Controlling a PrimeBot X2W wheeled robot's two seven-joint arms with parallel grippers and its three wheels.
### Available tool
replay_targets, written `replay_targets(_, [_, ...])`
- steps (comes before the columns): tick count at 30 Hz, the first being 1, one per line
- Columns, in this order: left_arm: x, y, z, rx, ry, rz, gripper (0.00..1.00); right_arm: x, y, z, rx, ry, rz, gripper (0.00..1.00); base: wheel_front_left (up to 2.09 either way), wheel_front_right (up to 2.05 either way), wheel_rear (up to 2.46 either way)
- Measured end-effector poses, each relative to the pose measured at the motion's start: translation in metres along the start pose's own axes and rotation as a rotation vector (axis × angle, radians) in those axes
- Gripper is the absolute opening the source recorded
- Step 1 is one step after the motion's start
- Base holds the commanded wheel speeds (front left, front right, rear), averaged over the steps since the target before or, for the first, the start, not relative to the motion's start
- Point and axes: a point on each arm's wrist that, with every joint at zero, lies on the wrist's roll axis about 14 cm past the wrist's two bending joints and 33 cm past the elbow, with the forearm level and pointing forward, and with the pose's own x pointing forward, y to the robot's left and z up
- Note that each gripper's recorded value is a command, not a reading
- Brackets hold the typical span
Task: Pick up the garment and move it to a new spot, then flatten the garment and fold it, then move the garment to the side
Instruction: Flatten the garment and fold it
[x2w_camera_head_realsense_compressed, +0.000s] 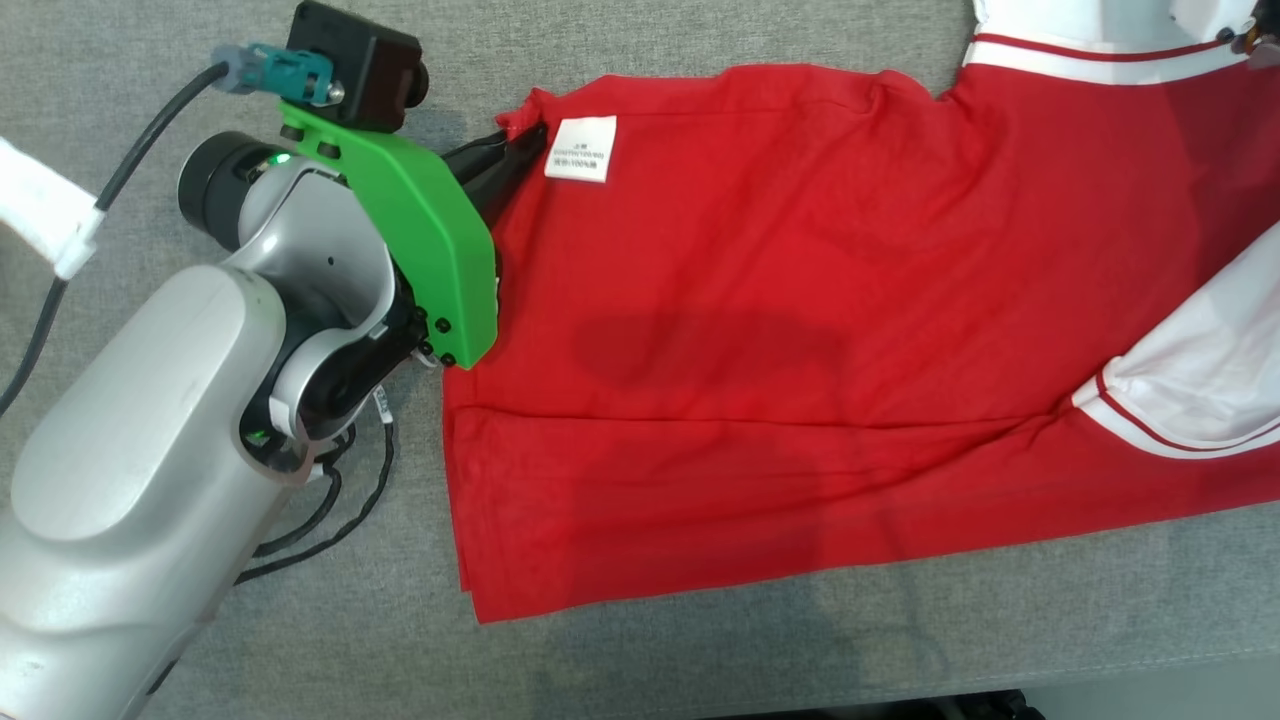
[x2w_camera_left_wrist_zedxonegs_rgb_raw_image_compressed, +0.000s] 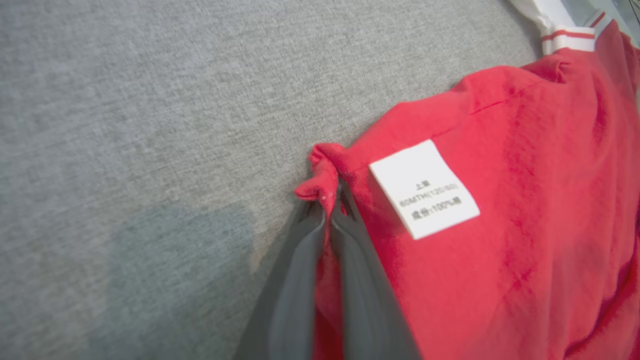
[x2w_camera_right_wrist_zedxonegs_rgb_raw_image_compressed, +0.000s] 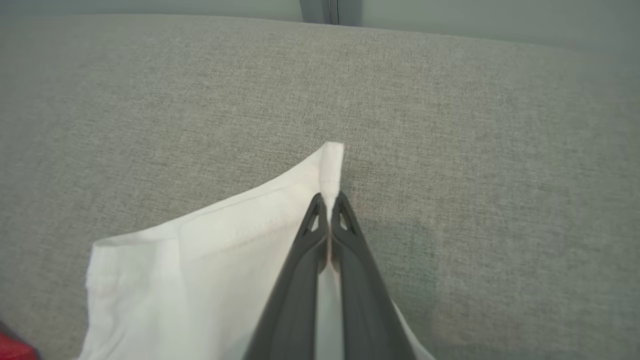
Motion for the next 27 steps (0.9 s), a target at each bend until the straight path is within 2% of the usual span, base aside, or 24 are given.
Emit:
replay_targets(7, [-0.012,-0.003,0.013,-0.037,-0.099,0.005,0.0,-0.022,-0.002,0.032,0.017,-0.149,0.014,0.0,0.0,0.0,0.0])
replay_targets(11, [-0.035,0.0,0.029,-0.056,-0.208,0.04,0.0,-0.052,0.001,0.041,0.039,-0.233,0.053,0.0,0.0,0.0,0.0])
replay_targets(19, [-0.068,-0.017,0.036,-0.053,-0.285,0.042,0.0,-0.113,-0.017,0.035,0.068,-0.321,0.031,0.0,0.0,0.0,0.0])
replay_targets(23, [-0.078,-0.035,0.038,-0.039,-0.309,0.014,0.0,-0.141,-0.015,0.034,0.064,-0.363,0.037,0.0,0.0,0.0,0.0])
replay_targets(27, [-0.087,-0.048,0.032,-0.031,-0.319,-0.005,0.0,-0.162,-0.003,0.006,0.046,-0.324,0.064,0.0,0.0,0.0,0.0])
